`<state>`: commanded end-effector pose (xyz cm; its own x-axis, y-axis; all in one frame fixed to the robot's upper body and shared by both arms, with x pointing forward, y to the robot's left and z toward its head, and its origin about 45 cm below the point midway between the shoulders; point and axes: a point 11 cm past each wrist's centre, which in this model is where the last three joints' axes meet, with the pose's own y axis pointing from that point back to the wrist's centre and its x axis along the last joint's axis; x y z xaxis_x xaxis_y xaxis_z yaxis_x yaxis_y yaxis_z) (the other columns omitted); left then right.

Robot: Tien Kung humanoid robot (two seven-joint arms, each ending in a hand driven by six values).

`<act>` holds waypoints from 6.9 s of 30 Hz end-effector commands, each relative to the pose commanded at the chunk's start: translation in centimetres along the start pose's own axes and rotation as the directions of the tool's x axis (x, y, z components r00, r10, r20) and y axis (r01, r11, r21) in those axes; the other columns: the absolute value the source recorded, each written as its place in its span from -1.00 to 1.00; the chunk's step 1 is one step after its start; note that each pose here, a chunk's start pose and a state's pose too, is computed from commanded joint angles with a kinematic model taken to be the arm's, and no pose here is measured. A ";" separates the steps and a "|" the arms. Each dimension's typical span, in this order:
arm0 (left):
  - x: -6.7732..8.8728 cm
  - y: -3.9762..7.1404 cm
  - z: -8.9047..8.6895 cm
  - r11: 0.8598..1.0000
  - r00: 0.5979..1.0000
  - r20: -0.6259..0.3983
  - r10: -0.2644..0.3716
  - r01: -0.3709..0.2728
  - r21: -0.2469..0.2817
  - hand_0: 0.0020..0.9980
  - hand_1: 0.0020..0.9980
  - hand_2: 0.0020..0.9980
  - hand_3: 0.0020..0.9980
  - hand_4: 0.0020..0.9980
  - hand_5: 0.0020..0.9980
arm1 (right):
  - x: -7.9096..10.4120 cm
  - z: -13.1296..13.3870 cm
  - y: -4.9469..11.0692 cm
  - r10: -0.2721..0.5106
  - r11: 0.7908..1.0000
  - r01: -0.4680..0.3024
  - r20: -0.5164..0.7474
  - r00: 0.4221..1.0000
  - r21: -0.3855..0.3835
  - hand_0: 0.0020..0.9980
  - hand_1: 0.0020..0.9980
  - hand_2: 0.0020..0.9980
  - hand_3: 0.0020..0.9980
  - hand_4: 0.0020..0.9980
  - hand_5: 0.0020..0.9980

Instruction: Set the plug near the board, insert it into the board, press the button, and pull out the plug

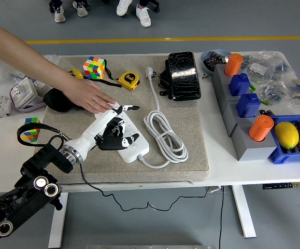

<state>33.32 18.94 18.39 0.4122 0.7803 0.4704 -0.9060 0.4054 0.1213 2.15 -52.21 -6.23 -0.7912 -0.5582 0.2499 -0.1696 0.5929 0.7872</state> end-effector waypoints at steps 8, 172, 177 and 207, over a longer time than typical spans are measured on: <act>2.6 -0.5 -0.8 0.987 0.975 0.154 0.162 -0.156 -0.049 0.01 0.14 0.13 0.13 0.87 -0.32 | 0.0 -0.1 0.0 -0.001 1.000 0.001 0.000 1.000 0.001 0.10 0.16 0.07 0.02 0.69 -0.29; 15.1 4.7 -9.1 0.832 0.829 -0.101 0.551 -0.535 0.145 -0.34 -0.28 -0.08 0.09 0.65 -0.34 | -1.2 0.9 -0.1 -0.008 0.999 0.009 0.024 1.000 -0.052 0.11 0.18 0.08 0.02 0.68 -0.28; 15.4 5.2 -9.5 0.819 0.817 -0.096 0.569 -0.551 0.159 -0.34 -0.28 -0.10 0.09 0.71 -0.05 | -0.8 1.4 -0.1 -0.004 0.997 0.006 0.021 1.000 -0.074 0.11 0.19 0.08 0.02 0.69 -0.28; 14.3 7.4 -12.0 0.829 0.840 -0.086 0.536 -0.504 0.245 -0.36 -0.28 -0.09 0.10 0.70 -0.07 | 0.1 2.1 -0.1 -0.027 0.983 0.027 0.002 1.000 -0.184 0.12 0.22 0.13 0.04 0.73 -0.24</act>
<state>33.63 38.77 15.53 -0.1310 0.9136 0.3850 -0.9818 -0.1735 0.0776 0.85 -51.17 -7.48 -0.7876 -0.5726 0.2276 -0.0798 0.4610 0.8838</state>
